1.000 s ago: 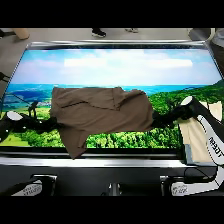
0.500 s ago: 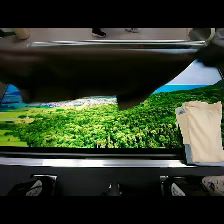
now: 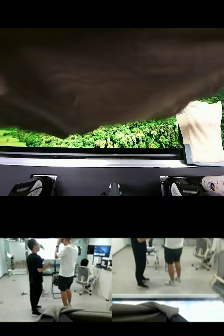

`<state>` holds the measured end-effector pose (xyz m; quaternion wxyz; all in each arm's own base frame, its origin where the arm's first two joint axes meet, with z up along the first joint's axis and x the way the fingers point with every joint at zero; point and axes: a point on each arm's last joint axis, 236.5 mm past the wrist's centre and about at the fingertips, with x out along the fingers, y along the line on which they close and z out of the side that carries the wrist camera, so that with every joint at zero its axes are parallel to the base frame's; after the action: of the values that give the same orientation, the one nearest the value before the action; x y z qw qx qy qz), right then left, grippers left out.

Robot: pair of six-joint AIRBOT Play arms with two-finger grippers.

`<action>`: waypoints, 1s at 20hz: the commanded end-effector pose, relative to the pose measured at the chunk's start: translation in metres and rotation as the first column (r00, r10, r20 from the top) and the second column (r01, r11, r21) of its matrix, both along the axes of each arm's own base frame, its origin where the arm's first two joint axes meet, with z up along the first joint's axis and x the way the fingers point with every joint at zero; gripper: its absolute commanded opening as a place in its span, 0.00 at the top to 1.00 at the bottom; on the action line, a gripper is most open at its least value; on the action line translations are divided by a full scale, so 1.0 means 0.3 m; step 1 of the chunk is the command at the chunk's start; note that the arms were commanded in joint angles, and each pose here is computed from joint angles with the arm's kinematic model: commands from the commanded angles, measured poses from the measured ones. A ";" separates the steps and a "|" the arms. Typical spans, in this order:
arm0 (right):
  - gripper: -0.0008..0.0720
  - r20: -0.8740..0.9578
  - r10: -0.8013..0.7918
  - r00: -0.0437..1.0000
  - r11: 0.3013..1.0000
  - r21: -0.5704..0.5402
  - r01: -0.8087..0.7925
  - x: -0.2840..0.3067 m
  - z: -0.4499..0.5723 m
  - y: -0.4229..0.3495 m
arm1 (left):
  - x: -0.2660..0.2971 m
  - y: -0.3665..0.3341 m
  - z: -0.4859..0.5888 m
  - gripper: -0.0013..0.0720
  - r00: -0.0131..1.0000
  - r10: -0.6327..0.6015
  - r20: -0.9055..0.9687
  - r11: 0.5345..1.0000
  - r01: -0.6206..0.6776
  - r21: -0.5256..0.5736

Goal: Fold the shirts.

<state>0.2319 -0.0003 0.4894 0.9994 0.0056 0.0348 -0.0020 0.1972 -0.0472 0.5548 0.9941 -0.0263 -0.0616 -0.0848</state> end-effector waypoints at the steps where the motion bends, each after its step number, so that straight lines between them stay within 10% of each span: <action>1: 0.96 -0.211 -0.012 0.977 1.000 0.021 0.017 0.084 -0.166 -0.023 | 0.103 0.026 -0.106 0.94 0.990 0.005 -0.139 1.000 -0.004 0.014; 5: 0.96 -0.633 0.023 0.774 1.000 0.031 -0.004 0.376 -0.587 -0.057 | 0.444 0.097 -0.506 0.94 0.842 -0.034 -0.538 0.999 0.025 -0.024; 11: 0.97 -0.946 0.111 0.304 0.994 0.107 -0.028 0.710 -1.390 -0.024 | 0.783 0.113 -1.432 0.94 0.343 -0.162 -0.925 0.986 0.008 -0.169; 15: 0.96 -0.922 0.086 0.376 0.995 0.096 0.007 0.947 -1.656 0.030 | 0.953 0.087 -1.750 0.94 0.285 -0.173 -0.943 0.981 -0.040 -0.192; 20: 0.96 -0.761 0.049 0.647 0.992 0.114 0.060 1.193 -1.592 -0.010 | 1.188 0.115 -1.777 0.94 0.508 -0.093 -0.856 0.981 -0.103 -0.167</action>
<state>0.5450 0.0000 0.0071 0.8464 0.0509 0.5301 0.0095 0.5147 -0.0190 0.0329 0.8542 -0.1593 0.4892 -0.0746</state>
